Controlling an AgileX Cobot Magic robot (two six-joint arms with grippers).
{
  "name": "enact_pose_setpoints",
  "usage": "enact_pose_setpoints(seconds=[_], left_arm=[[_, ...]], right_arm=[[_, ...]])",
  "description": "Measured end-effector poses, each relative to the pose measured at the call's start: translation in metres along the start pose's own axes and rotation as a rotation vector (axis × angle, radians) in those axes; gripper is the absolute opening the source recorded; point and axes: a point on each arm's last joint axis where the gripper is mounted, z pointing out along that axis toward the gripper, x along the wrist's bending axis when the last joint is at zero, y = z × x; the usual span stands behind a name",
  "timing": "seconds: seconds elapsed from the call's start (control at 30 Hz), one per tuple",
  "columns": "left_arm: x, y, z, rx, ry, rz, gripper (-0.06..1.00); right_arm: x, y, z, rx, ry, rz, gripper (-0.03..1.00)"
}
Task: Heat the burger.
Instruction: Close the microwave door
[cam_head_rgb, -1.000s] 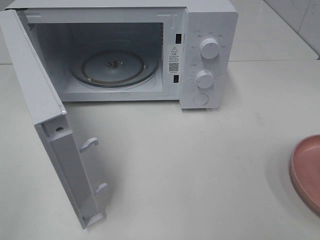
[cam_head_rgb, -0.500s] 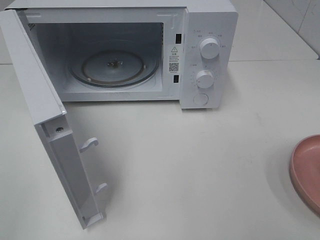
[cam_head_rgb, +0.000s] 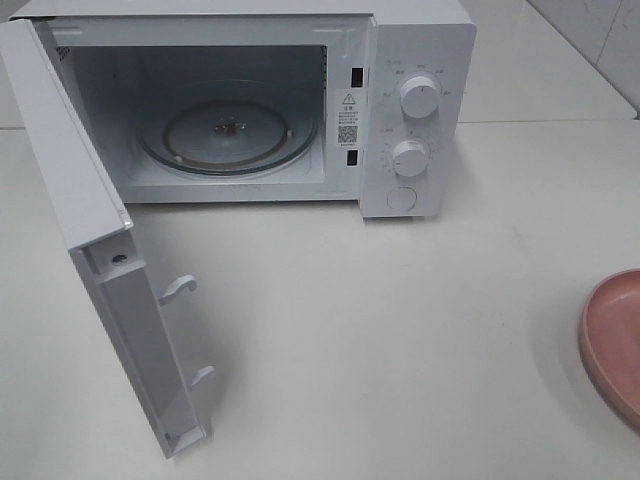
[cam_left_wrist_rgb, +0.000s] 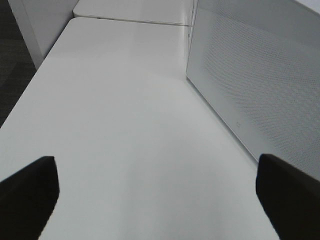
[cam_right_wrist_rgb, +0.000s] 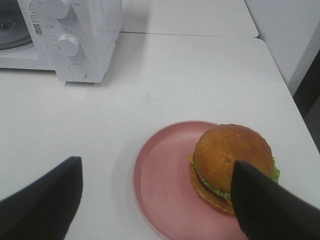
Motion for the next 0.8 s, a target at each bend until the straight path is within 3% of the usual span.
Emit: enact_pose_setpoints(seconds=[0.53,0.8], left_arm=[[0.0001,0.0,0.0,0.0,0.001,0.0,0.99],[0.0059,0.0002,-0.0003,-0.001,0.065,0.035,0.99]], right_arm=[[0.0,0.0,0.0,0.0,0.0,0.001,0.77],[0.0,0.0,0.0,0.0,0.0,0.001,0.77]])
